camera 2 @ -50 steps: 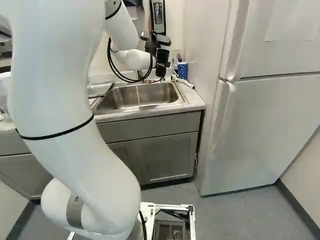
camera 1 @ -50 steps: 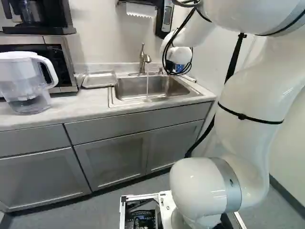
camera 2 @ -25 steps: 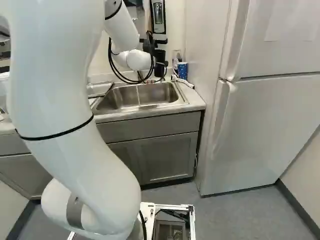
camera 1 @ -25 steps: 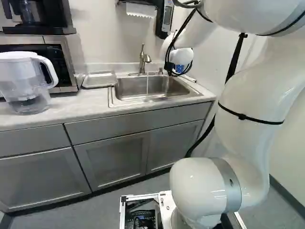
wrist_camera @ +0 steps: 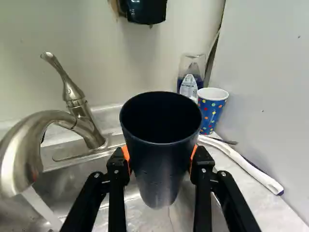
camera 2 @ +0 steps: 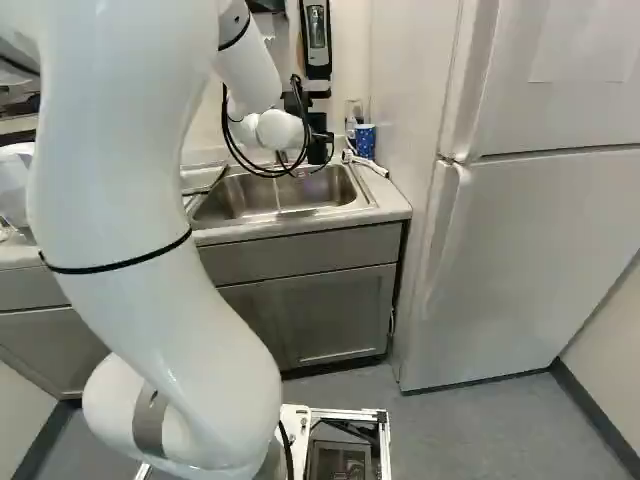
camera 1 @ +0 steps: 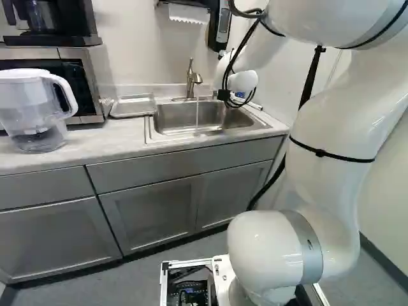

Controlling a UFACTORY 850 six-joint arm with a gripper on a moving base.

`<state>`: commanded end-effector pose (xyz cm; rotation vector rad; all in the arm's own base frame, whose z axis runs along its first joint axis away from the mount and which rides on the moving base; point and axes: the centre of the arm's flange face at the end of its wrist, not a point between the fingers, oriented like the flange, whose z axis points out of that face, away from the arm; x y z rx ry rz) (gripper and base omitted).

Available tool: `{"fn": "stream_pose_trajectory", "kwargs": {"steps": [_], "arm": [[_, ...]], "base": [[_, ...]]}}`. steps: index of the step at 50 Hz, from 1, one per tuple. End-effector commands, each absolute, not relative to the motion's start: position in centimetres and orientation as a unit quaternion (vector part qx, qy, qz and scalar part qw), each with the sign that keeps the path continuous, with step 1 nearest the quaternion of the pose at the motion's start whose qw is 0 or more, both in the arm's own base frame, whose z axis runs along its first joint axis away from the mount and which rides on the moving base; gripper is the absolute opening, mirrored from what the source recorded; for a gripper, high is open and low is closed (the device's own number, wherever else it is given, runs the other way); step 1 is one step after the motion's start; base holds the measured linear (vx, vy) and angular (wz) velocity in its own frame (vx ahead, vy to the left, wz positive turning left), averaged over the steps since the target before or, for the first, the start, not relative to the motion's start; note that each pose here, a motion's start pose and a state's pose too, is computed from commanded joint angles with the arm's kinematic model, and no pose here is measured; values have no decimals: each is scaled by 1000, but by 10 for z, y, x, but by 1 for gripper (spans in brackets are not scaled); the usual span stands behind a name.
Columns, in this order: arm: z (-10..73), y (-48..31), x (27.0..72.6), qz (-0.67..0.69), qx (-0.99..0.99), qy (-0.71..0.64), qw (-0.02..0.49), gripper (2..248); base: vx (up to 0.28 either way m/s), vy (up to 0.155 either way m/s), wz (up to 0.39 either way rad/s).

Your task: Rinse the cup and place it in the tray

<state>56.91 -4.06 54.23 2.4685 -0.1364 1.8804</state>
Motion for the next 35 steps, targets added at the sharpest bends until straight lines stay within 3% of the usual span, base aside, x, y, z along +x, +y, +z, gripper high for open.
{"fn": "stream_pose_trajectory", "kwargs": {"steps": [35], "arm": [[506,-35,566,587,808,-41,15,125]], "base": [[0,0,0]]}}
